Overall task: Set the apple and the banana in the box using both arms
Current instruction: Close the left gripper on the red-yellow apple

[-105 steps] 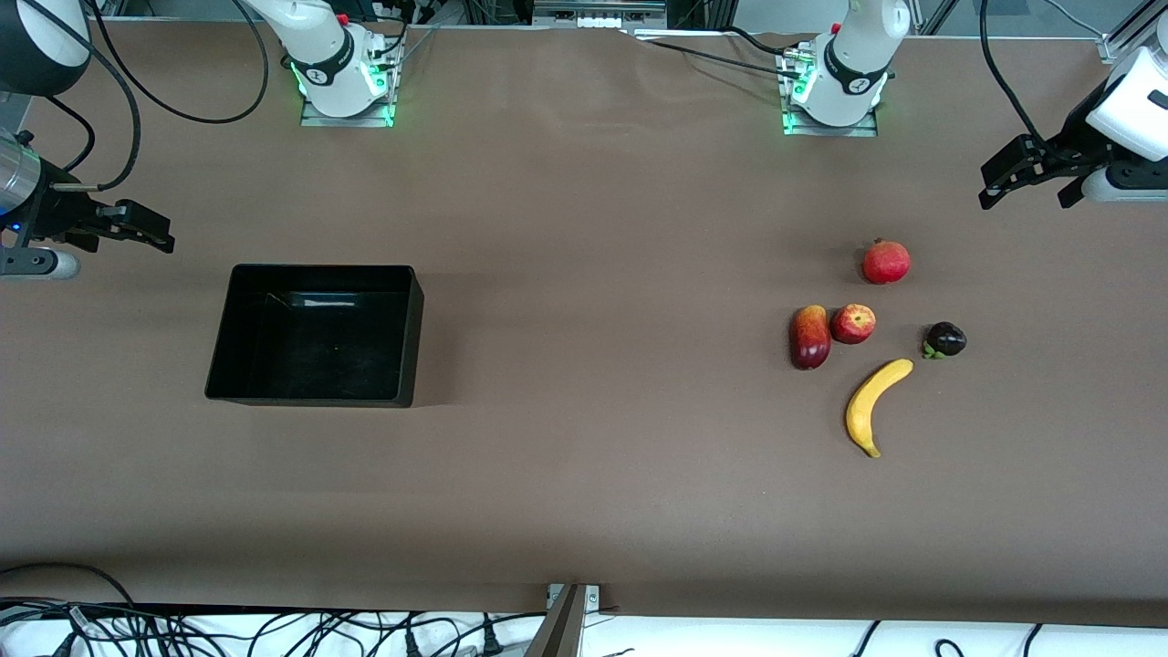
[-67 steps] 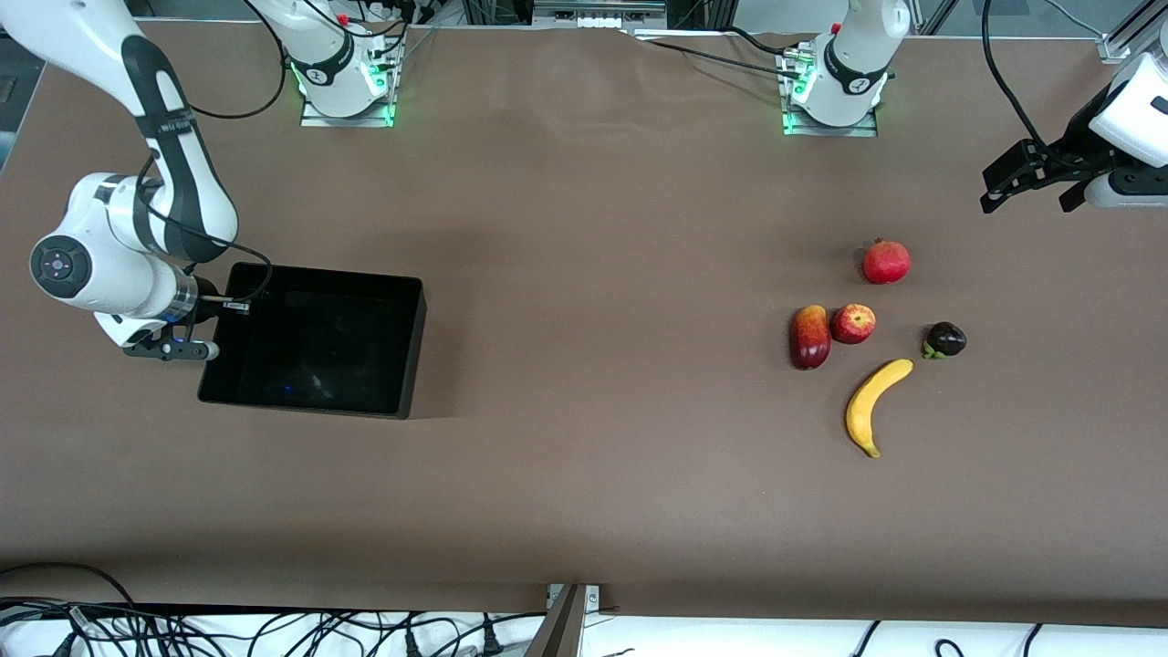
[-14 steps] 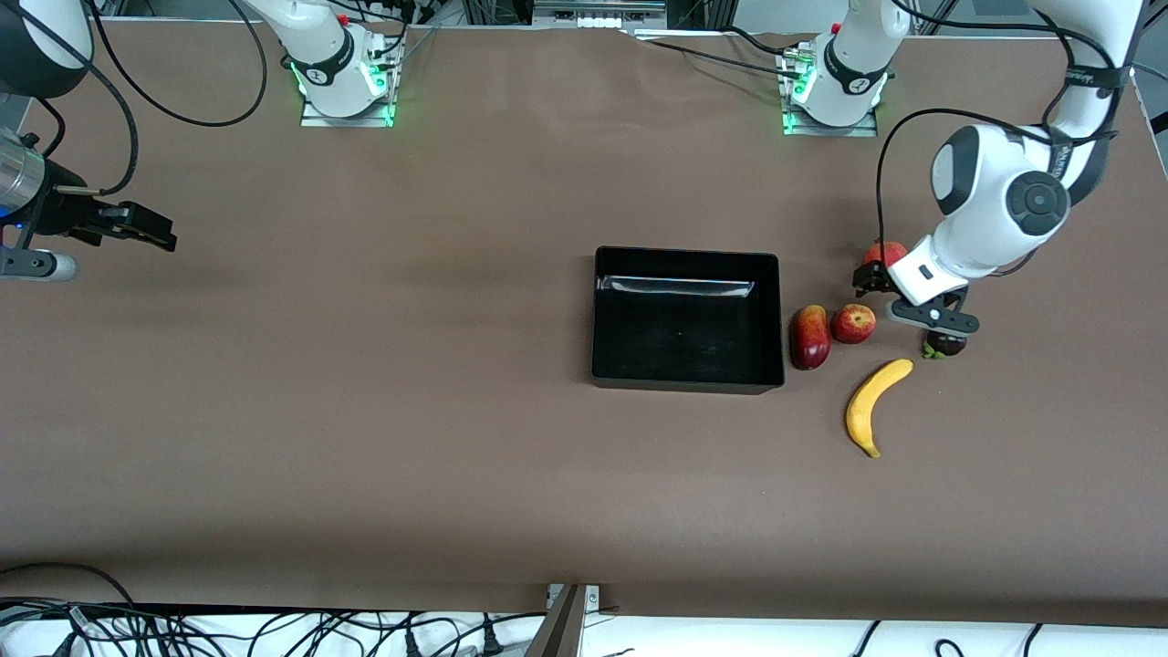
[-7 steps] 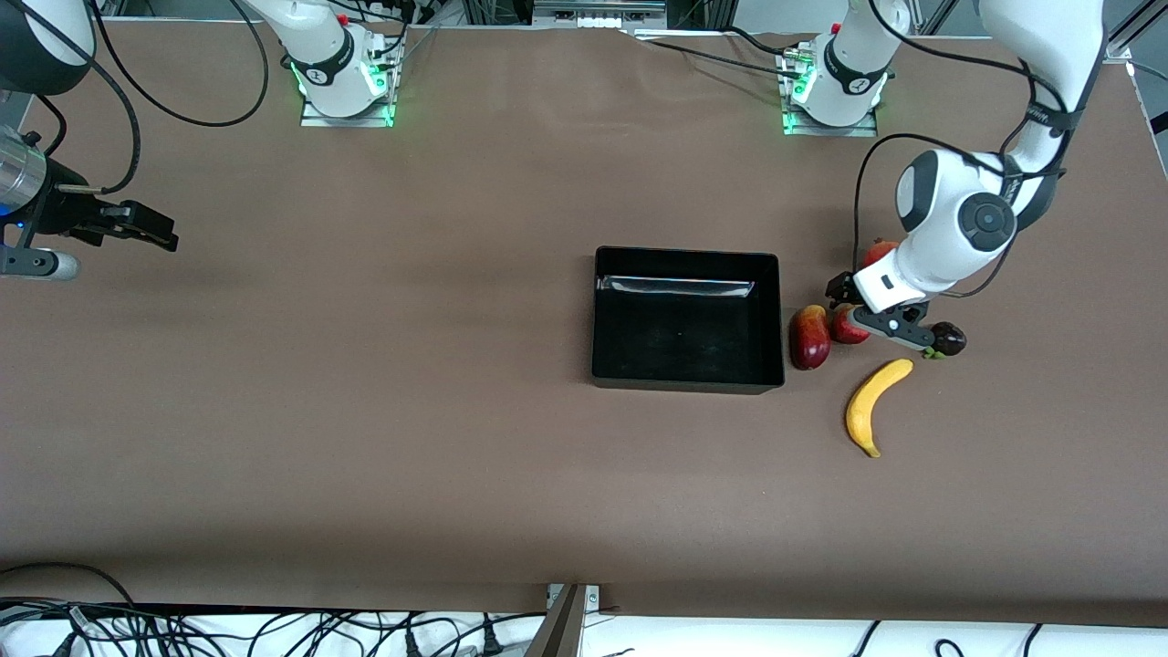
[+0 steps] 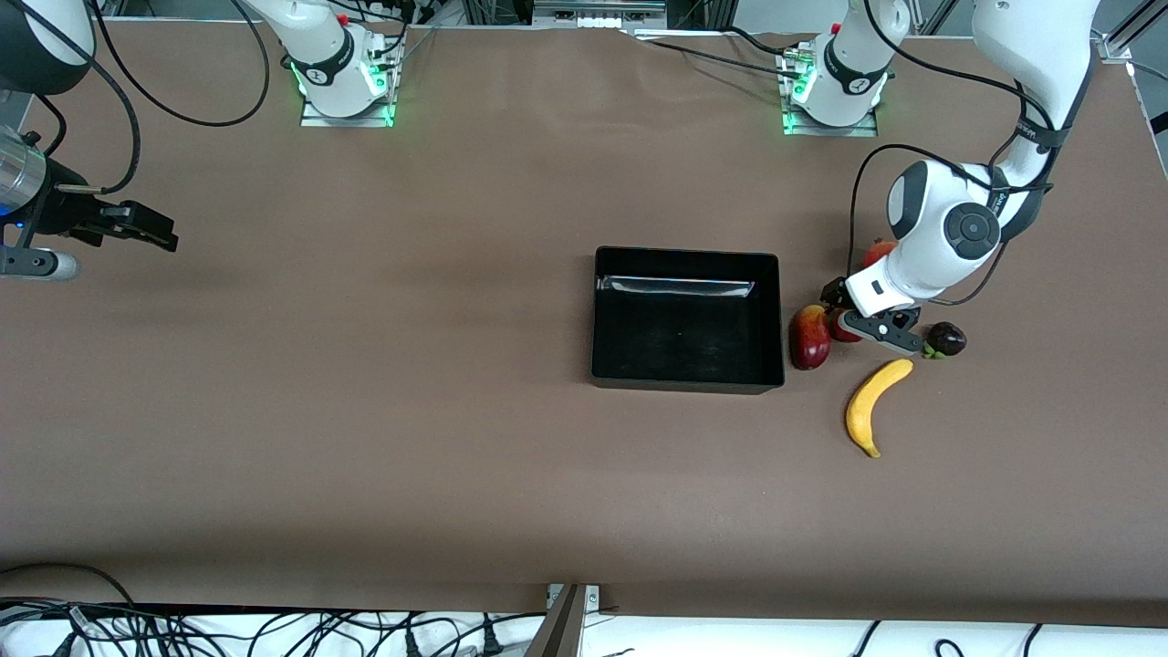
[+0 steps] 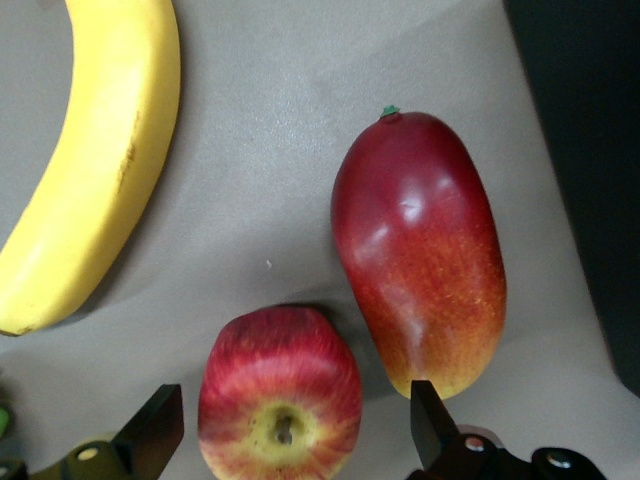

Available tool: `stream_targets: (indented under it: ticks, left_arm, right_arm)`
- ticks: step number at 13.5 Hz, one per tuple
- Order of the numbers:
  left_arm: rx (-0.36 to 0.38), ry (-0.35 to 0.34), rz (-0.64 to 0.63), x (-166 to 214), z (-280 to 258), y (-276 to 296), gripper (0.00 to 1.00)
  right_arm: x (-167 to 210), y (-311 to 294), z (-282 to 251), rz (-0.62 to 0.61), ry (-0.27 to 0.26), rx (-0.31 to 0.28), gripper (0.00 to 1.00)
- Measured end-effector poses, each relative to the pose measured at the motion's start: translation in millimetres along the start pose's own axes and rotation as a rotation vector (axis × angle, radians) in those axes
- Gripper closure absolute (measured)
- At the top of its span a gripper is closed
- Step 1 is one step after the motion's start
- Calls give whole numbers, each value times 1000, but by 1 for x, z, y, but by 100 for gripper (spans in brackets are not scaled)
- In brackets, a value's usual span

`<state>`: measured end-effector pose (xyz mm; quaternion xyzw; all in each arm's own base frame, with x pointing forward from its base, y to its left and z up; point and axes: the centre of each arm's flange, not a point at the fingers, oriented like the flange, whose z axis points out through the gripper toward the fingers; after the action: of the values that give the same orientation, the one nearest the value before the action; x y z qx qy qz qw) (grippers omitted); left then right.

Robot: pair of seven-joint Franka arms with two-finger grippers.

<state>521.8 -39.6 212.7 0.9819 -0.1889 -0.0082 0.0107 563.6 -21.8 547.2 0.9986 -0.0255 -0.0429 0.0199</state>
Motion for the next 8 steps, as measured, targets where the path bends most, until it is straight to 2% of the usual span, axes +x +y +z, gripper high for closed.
stream_targets:
  ticks: [6, 7, 8]
  left_arm:
    - [-5, -19, -13, -4, 10, -6, 0]
    - [-6, -21, -13, -5, 12, -6, 7]
    - [-5, -22, -14, -5, 12, -7, 19]
  right_arm:
    - [0, -1, 0, -2, 1, 0, 0]
    - [0, -2, 0, -4, 2, 0, 0]
    - [0, -4, -1, -6, 2, 0, 0]
